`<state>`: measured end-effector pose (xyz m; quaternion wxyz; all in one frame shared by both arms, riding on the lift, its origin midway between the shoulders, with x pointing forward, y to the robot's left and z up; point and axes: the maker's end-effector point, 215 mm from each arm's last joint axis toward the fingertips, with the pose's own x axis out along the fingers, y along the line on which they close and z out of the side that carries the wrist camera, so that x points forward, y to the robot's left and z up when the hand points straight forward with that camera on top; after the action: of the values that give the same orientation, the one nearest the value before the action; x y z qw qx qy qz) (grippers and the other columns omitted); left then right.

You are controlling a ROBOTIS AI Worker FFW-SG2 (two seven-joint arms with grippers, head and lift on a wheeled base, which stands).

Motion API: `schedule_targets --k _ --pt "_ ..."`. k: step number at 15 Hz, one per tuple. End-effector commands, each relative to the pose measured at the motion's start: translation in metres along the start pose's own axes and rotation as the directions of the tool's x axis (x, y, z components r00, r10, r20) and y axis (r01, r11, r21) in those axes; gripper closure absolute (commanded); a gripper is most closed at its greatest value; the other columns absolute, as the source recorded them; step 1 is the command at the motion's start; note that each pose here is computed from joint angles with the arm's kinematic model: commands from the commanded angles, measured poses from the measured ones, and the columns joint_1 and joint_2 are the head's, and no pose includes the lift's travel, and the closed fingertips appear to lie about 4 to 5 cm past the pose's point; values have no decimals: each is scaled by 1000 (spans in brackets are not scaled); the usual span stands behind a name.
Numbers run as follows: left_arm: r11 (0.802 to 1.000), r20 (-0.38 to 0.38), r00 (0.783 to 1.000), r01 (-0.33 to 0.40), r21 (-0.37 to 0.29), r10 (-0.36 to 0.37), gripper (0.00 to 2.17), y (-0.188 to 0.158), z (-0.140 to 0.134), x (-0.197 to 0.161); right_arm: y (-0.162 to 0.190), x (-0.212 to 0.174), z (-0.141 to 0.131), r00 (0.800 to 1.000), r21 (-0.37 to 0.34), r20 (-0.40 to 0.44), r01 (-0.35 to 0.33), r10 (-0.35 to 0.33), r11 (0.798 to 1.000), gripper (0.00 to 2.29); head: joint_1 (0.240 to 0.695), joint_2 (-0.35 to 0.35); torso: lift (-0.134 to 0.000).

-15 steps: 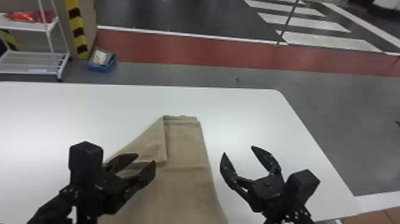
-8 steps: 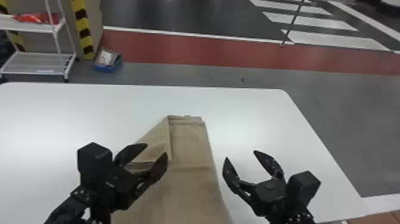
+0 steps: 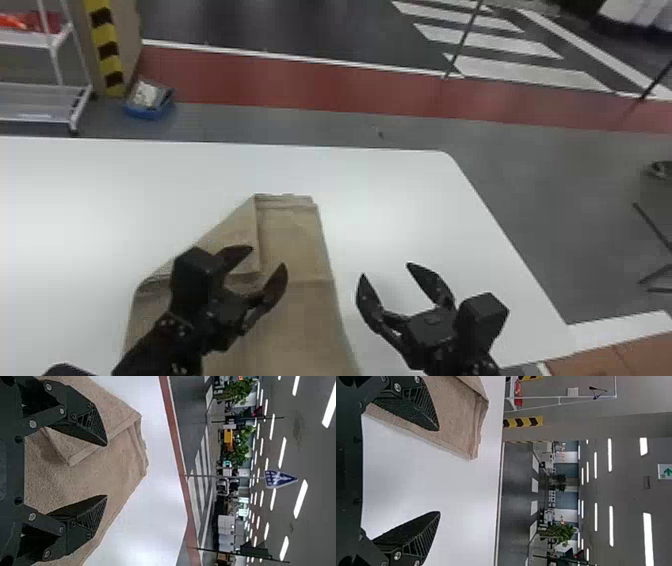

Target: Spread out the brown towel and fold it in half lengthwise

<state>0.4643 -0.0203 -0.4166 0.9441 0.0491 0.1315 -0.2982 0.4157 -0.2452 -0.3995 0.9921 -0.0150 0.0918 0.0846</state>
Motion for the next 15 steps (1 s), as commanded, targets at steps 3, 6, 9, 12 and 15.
schedule_targets --k 3,6,9,12,15 --pt "997 -46 999 13 80 -9 495 -24 -26 23 -9 -4 2 1000 4 12 13 -13 1000 144 695 -350 -125" --pt "995 -48 998 -40 95 44 495 -4 -29 22 -10 -3 6 1000 9 25 15 -16 1000 144 695 -350 -125" --pt "993 -27 997 -65 95 68 498 9 -23 21 -9 2 8 999 11 31 12 -12 1000 144 695 -346 -125" --pt "992 -35 996 -78 96 82 508 19 -27 21 -7 3 8 999 13 33 8 -8 1000 144 695 -326 -125" --pt "993 -40 997 -68 96 72 515 19 -28 22 -6 7 5 1000 16 26 6 -7 1000 144 695 -316 -125"
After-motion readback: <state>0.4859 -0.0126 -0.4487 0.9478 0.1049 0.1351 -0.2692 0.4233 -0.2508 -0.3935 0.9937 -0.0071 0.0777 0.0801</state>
